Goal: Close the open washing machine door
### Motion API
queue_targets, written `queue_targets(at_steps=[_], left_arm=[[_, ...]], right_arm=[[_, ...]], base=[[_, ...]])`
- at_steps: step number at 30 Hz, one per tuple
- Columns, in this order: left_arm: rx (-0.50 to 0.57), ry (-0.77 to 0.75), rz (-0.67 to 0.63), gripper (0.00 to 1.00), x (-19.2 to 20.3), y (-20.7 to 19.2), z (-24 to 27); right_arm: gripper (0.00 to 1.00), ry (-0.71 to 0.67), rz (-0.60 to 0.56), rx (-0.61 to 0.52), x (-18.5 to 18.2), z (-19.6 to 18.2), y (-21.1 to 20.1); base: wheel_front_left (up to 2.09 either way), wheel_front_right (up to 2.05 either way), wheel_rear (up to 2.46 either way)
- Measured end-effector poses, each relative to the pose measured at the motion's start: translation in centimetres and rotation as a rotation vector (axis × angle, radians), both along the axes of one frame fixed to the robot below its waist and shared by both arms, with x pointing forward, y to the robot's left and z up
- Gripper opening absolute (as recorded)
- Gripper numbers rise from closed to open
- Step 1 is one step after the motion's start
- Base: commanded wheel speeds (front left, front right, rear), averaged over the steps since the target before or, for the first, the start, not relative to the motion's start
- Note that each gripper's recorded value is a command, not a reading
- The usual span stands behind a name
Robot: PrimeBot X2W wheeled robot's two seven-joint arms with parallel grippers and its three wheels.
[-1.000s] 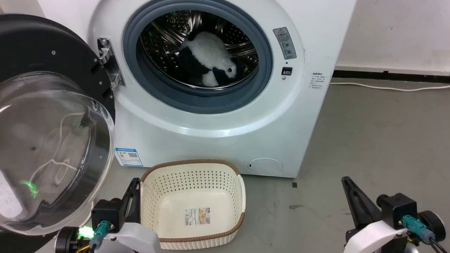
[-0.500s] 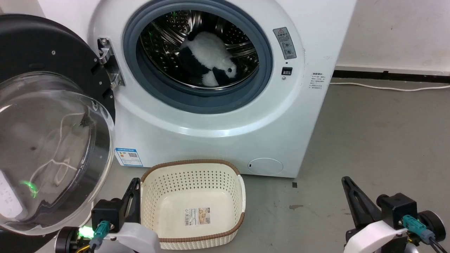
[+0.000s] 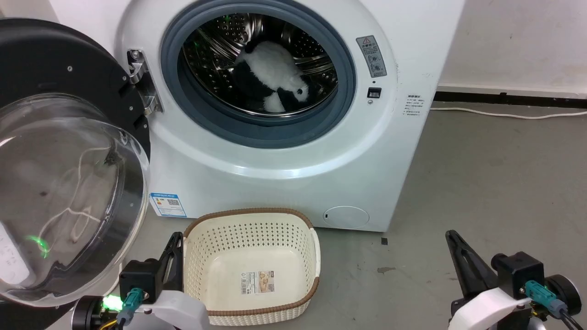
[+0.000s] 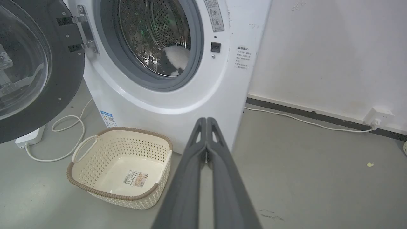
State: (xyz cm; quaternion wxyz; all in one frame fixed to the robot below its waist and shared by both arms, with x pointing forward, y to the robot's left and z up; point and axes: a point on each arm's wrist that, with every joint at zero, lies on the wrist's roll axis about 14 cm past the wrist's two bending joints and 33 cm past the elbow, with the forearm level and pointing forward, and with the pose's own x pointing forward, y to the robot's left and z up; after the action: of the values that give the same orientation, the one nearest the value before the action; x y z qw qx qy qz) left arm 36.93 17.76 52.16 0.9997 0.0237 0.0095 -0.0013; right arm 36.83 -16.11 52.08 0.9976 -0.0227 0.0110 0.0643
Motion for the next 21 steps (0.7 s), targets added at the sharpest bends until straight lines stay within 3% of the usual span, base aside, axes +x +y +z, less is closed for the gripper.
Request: queue_targets(at_steps=[1, 21], left_arm=[[0.0, 0.0, 0.0, 1.0, -0.01, 0.0, -0.02], [0.0, -0.03, 0.008, 1.0, -0.45, 0.29, 0.46]], right_arm=[[1.0, 0.0, 0.0, 0.0, -0.01, -0.01, 0.0], [1.0, -0.028, 0.008, 0.015, 0.28, 0.42, 0.22]], base=[[0.0, 0.0, 0.0], [0.0, 0.0, 0.0]])
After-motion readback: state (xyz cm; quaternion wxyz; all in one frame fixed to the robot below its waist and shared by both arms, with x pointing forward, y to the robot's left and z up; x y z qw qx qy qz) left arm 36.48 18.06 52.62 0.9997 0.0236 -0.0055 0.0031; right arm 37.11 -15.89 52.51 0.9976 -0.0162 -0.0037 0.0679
